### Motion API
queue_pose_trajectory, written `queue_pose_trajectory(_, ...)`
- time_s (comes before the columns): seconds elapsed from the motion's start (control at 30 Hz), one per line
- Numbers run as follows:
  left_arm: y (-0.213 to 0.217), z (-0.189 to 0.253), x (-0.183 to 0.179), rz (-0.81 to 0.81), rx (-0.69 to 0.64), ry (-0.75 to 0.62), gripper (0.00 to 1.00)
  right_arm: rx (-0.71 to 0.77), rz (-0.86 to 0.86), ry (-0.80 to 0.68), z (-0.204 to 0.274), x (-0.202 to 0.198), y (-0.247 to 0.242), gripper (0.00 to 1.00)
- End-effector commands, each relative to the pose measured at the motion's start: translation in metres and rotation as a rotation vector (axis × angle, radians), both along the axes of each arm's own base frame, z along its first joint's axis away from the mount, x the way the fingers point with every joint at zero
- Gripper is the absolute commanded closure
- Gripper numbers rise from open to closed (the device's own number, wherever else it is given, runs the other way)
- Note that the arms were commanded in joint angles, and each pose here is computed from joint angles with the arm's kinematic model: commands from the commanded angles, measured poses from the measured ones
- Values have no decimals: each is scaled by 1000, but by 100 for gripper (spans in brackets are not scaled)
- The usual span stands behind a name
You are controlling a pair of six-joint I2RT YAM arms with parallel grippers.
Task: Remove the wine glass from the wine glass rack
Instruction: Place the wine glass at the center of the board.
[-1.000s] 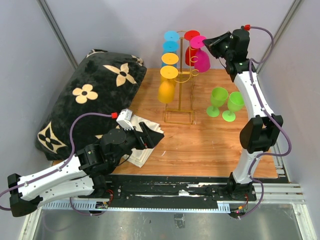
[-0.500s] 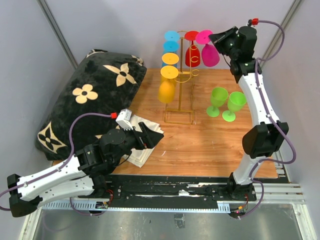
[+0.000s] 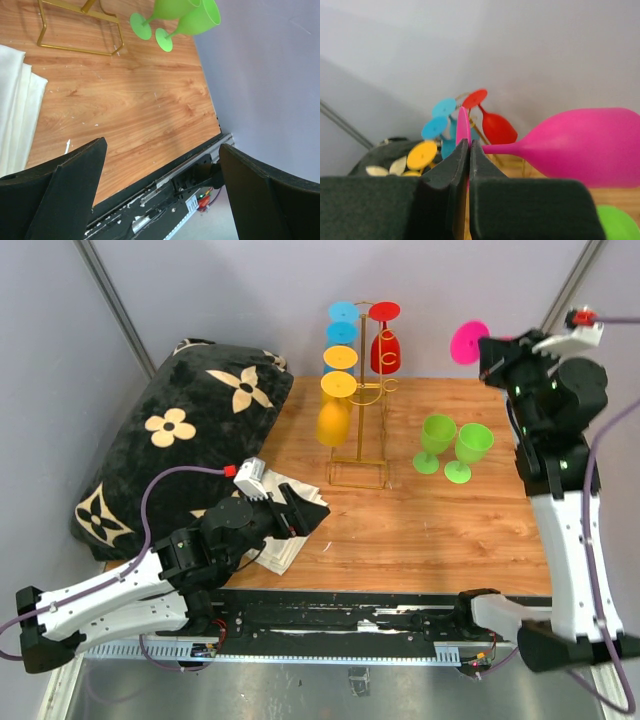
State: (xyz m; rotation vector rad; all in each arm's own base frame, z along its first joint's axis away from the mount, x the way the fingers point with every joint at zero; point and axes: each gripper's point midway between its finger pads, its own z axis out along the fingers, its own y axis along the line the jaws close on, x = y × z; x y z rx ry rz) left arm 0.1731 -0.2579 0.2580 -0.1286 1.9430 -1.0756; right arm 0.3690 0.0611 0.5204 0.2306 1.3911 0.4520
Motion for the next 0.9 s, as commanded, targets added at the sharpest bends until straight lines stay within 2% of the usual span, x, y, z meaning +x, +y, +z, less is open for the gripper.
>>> queue_pose_trajectory(0.0, -7, -2, 0, -11, -28, 9, 0, -63, 127, 215, -88, -35, 17, 99)
queue_pose_trajectory(0.13, -6, -5, -3, -14, -39, 26, 0, 8, 268, 282, -124, -84, 38, 99)
queue_pose_trajectory(0.3, 1, -3, 1, 30, -83, 20, 0, -33, 444, 345, -152, -127, 59, 99)
queue_pose_trajectory(0.4, -1, 2, -1, 15, -108, 4, 0, -19, 573, 449, -181, -137, 76, 99)
queue_pose_trajectory(0.53, 0, 2, -4, 2, -120, 7, 0, 75, 790, 582, -212, -153, 106, 99)
queue_pose_trajectory(0.63, -4, 3, -5, -8, -162, 11, 0, 99, 879, 616, -226, -158, 123, 99)
queue_pose_trajectory(0.77, -16, 21, -10, -64, -302, -36, 0, 99, 923, 652, -243, -160, 142, 99)
queue_pose_trajectory(0.87, -22, 29, -16, -115, -349, -69, 0, 116, 1031, 647, -239, -170, 161, 99)
